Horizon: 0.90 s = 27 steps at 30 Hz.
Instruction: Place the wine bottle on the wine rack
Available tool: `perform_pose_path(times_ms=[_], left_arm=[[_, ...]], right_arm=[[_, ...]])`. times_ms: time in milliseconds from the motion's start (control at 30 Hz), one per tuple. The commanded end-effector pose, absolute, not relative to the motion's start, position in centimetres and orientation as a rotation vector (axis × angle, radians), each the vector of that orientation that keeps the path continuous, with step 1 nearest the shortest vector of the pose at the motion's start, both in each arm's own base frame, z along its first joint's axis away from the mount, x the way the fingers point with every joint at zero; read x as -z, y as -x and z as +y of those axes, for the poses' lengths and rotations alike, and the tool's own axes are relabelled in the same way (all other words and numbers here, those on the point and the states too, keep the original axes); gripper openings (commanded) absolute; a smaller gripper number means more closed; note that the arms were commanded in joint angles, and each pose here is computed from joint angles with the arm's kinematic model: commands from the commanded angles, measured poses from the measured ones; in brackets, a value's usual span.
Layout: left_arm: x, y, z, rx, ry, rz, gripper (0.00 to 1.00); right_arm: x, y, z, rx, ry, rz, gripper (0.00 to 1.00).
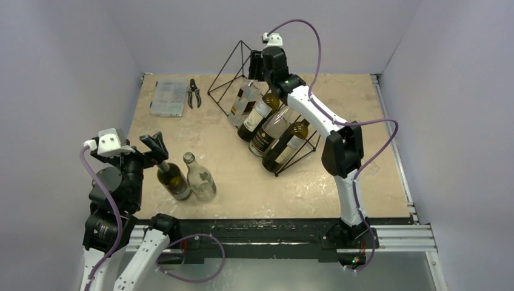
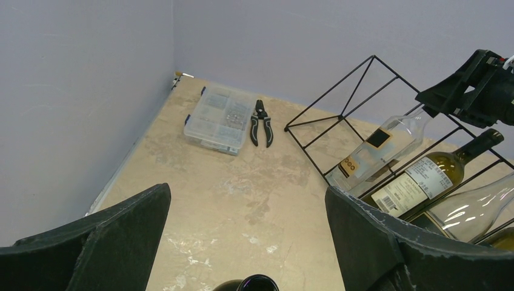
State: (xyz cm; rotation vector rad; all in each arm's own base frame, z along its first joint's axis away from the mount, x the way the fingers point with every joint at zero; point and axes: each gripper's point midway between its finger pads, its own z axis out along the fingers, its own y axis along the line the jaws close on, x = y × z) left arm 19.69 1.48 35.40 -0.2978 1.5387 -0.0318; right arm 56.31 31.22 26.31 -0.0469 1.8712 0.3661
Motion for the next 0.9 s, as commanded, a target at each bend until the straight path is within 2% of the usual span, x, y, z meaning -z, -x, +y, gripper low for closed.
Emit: perform_pose_path(times_ms=[0, 67, 467, 867], left_arm=[[-36.6, -19.6, 1.5, 0.059, 0.319, 1.505, 1.00], [-36.6, -19.6, 1.4, 0.062, 0.317, 1.501, 1.00], [-36.6, -19.5, 1.5, 0.059, 0.321, 1.499, 1.00], [-36.8, -19.2, 1.7, 0.058, 0.327, 1.489, 1.00]], right_arm=[[-32.0, -55.8, 29.7, -0.338, 0.017, 1.756, 0.66], [-32.1, -55.8, 29.6, -0.326, 0.015, 1.754, 0.72], [-33.1, -55.4, 28.7, -0.301, -0.013, 1.756, 0.95], [-34.2, -54.2, 27.0, -0.247, -0.033, 1.761, 0.99]])
